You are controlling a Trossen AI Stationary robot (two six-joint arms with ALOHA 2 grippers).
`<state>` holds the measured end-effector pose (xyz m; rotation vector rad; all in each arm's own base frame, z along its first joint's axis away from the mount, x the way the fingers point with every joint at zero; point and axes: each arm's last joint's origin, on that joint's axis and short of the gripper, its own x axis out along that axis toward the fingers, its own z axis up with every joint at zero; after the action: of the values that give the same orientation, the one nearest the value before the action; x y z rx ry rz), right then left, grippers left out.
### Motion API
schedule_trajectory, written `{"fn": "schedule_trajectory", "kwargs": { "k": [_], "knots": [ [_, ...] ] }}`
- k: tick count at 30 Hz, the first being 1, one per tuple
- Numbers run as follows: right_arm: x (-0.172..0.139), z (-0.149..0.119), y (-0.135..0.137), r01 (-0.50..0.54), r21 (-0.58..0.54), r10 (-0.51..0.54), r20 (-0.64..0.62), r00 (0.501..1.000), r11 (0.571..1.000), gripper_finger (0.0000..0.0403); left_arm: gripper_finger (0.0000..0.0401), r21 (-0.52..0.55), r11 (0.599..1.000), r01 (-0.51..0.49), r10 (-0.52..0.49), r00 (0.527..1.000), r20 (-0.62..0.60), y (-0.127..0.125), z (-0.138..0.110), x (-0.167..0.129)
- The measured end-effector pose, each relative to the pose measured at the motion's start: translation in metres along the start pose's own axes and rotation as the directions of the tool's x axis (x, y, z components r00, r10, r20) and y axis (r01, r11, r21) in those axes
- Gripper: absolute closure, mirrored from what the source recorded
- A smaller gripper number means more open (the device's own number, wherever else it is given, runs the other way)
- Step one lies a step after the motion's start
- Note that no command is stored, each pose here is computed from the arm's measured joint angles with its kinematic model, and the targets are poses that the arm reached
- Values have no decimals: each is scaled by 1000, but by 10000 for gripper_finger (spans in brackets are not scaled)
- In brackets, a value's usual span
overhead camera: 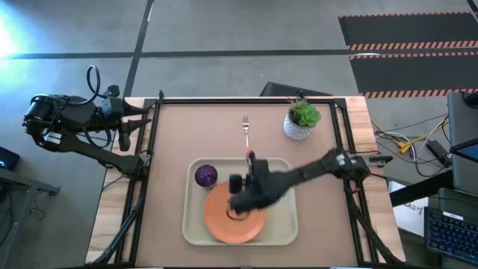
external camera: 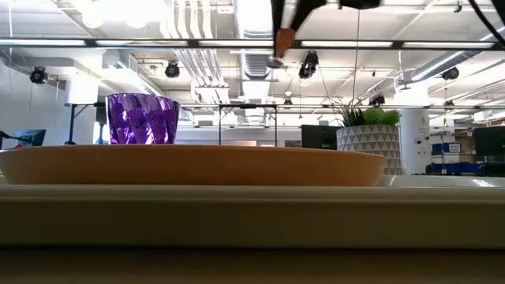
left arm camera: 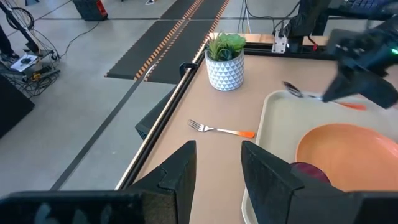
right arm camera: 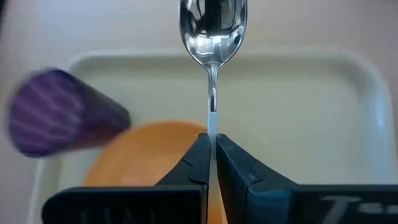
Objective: Pick and place plate/cup/fork/spoon on tray
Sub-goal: Put the orange spoon on the white tray to the right of the orange plate
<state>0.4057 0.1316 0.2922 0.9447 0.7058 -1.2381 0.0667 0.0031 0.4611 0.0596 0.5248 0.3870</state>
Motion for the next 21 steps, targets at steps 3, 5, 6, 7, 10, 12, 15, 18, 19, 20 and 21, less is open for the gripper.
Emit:
{"fn": "schedule_trajectory", "kwargs": {
  "k": [3,5,6,7,10,12,15,18,19,20,21],
  "knots": [
    [10,-33,-9,67,85,-64,-34,997,994,395,290,21,1000,-1,1,1000,-5,0,-1,1],
    [17,-53,-16,133,135,-123,-77,989,982,395,290,33,999,-1,1,1000,-10,-1,-2,2],
    [19,-62,-19,153,154,-139,-100,985,976,395,290,32,999,-1,1,1000,-9,-1,-2,3],
    [19,-70,-22,164,169,-145,-115,983,972,395,290,31,1000,-1,1,1000,-7,-2,-2,3],
    [11,-87,-33,178,203,-156,-121,980,963,395,290,34,999,-1,1,1000,-11,-2,-2,4],
    [5,-93,-39,197,206,-169,-145,975,958,395,290,35,999,-1,2,1000,-14,-3,-2,5],
    [0,-100,-44,227,184,-193,-188,963,956,395,290,35,999,-1,2,1000,-14,-4,-2,7],
    [0,-106,-49,248,164,-213,-205,955,955,395,290,38,999,-2,2,1000,-18,-4,-3,8],
    [1,-108,-50,250,159,-216,-203,955,955,395,290,39,999,-2,3,1000,-21,-5,-4,9],
    [2,-110,-51,251,155,-219,-201,955,955,395,290,40,999,-2,3,1000,-24,-5,-4,9],
    [3,-111,-52,254,151,-222,-199,954,955,395,290,42,999,-3,4,1000,-27,-5,-5,10]
  ]
}}
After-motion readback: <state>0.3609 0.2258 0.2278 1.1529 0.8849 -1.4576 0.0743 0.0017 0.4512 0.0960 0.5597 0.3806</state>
